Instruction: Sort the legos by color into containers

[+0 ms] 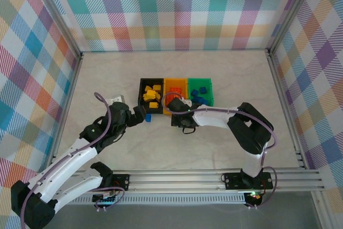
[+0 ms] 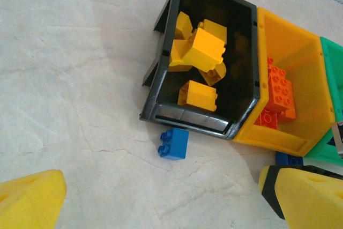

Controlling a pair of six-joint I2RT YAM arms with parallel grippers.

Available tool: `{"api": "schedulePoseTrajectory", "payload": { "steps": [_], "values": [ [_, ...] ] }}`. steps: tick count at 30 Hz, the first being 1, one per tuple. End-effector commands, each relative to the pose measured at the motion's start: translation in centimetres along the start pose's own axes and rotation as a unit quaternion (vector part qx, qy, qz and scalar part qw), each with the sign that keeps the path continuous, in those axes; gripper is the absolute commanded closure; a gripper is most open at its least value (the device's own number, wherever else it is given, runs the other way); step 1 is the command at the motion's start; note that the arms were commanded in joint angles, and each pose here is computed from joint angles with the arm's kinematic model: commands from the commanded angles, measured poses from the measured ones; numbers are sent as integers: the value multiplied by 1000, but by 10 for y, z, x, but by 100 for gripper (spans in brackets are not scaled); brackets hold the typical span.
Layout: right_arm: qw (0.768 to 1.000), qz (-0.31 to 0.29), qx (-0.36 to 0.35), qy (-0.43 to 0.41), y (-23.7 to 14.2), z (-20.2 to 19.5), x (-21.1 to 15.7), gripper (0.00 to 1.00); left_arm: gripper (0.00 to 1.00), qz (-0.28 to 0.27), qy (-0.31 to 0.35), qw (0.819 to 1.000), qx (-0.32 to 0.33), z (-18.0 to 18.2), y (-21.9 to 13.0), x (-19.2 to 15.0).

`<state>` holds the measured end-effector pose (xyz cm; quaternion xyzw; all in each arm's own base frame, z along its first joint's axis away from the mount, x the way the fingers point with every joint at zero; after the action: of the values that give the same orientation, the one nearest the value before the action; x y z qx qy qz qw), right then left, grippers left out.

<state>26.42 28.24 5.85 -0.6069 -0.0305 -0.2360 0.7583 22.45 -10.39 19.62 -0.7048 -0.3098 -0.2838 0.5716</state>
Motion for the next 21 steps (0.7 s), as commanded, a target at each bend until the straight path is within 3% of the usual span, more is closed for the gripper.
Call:
{"api": "schedulePoseTrajectory", "payload": {
  "steps": [1,6,12,16,21],
  "values": [
    [1000,1,-9,-6,2,0,-1,51,0,4,-10,1000,10,5,0,-7],
    [1000,9,25,-11,-11,-1,-4,68,0,8,-5,1000,5,4,2,-8],
    [996,-12,81,-39,-59,-4,4,74,0,18,6,1000,5,1,7,-10],
    [992,-59,106,-45,-98,-7,40,75,0,32,17,999,3,-1,14,-15],
    [991,-78,108,-3,-103,-18,97,75,0,38,22,999,-8,-4,19,-20]
  ]
}}
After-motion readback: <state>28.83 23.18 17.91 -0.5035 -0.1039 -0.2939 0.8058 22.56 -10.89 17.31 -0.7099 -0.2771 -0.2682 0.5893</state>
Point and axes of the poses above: each hand's point on the last joint's axis, 136 mm out from that joint toward the fingers, its own y axis out along the fingers, its own z axis along the line the jaws close on, x = y × z, the point moved 4 cm from there along -y, back along the fingers, and after that the axes turned 15 degrees about y, right-handed, at the moved point
